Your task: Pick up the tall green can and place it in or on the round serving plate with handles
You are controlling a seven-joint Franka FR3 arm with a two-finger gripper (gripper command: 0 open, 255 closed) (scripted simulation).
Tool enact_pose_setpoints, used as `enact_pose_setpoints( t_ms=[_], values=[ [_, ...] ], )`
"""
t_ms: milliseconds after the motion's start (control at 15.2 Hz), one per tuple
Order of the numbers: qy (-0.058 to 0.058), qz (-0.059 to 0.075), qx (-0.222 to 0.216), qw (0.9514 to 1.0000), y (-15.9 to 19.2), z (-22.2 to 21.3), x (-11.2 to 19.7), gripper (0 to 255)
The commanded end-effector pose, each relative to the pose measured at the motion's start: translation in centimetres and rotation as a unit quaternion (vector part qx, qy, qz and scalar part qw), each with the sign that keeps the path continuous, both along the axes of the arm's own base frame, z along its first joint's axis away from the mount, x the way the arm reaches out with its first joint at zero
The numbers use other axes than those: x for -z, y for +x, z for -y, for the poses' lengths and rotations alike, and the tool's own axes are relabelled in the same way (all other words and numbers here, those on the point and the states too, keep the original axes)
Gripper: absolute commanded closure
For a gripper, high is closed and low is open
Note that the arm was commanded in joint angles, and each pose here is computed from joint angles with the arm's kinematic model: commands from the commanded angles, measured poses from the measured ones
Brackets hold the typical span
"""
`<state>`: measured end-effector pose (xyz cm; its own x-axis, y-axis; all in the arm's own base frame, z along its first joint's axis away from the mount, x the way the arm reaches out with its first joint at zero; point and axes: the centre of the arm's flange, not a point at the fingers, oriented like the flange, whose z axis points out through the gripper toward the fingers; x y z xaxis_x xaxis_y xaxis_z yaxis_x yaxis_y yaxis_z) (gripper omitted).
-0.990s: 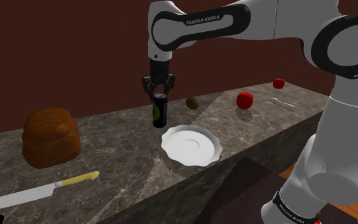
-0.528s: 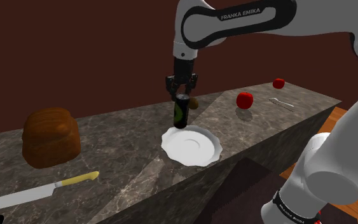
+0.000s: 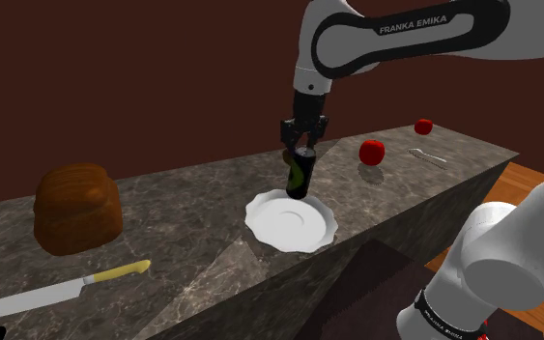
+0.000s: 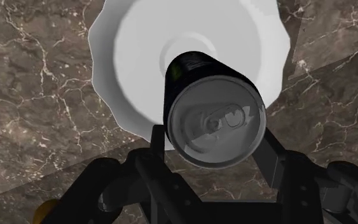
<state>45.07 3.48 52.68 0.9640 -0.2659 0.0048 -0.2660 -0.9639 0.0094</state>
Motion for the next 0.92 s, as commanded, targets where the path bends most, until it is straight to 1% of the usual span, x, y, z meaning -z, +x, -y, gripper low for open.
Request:
enact_pose_setpoints(
  t_ms=[0,858],
  values=[
    [0.0,0.0,0.0,1.0,-0.2,0.1,1.0,255],
    [0.0,0.0,0.0,1.0,-0.2,0.1,7.8,255]
  ],
)
